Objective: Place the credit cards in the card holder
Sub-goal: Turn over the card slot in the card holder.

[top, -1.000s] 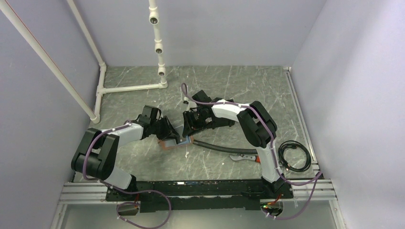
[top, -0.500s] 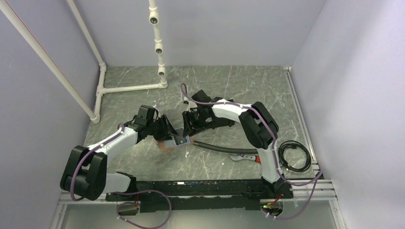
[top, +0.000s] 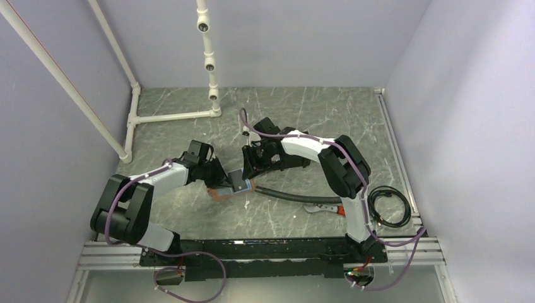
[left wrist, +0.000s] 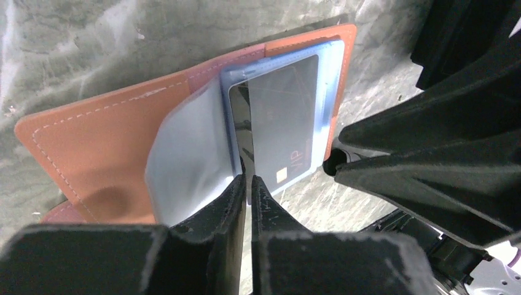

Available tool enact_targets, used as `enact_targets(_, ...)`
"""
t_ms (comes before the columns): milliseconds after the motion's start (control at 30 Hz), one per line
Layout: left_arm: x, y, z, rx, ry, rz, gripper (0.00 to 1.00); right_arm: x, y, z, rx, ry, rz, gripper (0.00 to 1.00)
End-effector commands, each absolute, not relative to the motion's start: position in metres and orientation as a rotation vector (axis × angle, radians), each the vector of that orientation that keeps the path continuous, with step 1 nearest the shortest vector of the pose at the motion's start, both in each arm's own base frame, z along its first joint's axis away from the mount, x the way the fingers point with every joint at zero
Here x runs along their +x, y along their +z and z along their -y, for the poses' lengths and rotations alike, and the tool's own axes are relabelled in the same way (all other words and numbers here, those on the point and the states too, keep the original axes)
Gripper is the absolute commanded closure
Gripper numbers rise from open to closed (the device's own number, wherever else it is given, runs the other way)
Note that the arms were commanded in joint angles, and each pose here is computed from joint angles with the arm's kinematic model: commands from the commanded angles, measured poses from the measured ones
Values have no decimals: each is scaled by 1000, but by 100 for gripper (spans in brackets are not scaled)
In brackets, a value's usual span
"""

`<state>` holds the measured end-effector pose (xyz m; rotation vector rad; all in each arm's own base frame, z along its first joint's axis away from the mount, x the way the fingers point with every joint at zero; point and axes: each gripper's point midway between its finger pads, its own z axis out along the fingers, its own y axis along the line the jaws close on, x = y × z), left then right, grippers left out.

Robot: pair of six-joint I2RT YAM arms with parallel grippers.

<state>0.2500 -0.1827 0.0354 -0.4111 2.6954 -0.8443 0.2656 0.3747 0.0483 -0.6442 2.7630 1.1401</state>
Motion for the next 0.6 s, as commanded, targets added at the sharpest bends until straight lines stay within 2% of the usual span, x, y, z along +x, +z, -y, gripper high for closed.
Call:
enact_targets(0, 262, 36, 187, -383, -853, -2656, 88, 275, 71, -386, -655, 1216, -2677, 65)
enact_targets(567, 249, 10, 183, -440, -840, -2712, 92, 269, 62, -392, -666, 1247, -2693, 64)
